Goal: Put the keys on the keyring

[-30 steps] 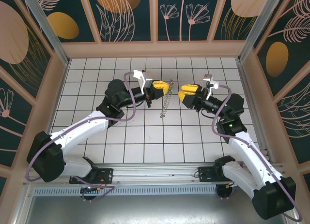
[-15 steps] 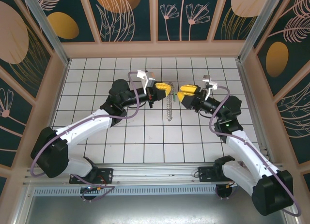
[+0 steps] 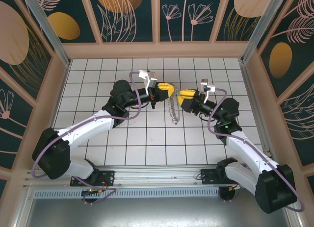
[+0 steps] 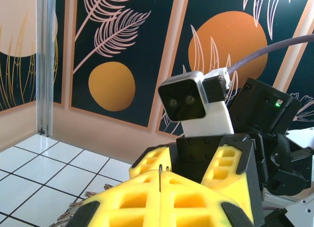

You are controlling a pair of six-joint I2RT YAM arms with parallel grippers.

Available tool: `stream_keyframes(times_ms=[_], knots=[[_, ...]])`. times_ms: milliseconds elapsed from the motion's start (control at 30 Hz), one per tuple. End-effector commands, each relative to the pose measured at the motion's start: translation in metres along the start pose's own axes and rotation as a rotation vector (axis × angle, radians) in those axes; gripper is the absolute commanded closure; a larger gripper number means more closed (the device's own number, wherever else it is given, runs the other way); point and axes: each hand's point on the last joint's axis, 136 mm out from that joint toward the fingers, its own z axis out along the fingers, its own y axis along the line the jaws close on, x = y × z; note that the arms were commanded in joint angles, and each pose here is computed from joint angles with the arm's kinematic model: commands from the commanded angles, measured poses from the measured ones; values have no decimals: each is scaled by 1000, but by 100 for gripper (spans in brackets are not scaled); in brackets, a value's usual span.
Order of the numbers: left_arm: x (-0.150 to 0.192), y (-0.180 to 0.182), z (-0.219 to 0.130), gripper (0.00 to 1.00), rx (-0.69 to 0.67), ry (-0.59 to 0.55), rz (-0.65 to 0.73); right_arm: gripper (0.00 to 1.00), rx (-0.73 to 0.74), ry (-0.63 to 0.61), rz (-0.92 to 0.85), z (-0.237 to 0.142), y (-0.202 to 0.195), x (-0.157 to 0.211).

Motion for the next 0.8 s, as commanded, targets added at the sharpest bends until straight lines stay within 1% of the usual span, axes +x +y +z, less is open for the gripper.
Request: stream_keyframes(times_ms=[0,67,333,433,533,700,733,767], knots=[[-28,-13,3,100,48,-73,50,50,-39,-27,-54,4,10,-9],[-28,-13,4,100,49,-71,50,50,-40,-23,-56,6,10,-8],[-25,-12,6,100,52,-66,45,58,-41,-8,-62,12,12,-6],[-25,-12,5,100,55,-67,44,63,-28,-7,-69,15,11,-8],[-25,-12,5,100,52,-68,41,74,-21,0,-70,16,10,-8],[-28,-12,3,100,45,-80,40,97,-12,16,-65,16,10,-5],[-28,-11,3,100,42,-82,37,100,-12,19,-63,15,11,-4],[-28,-11,3,100,42,-85,34,100,-10,19,-64,15,11,-4]])
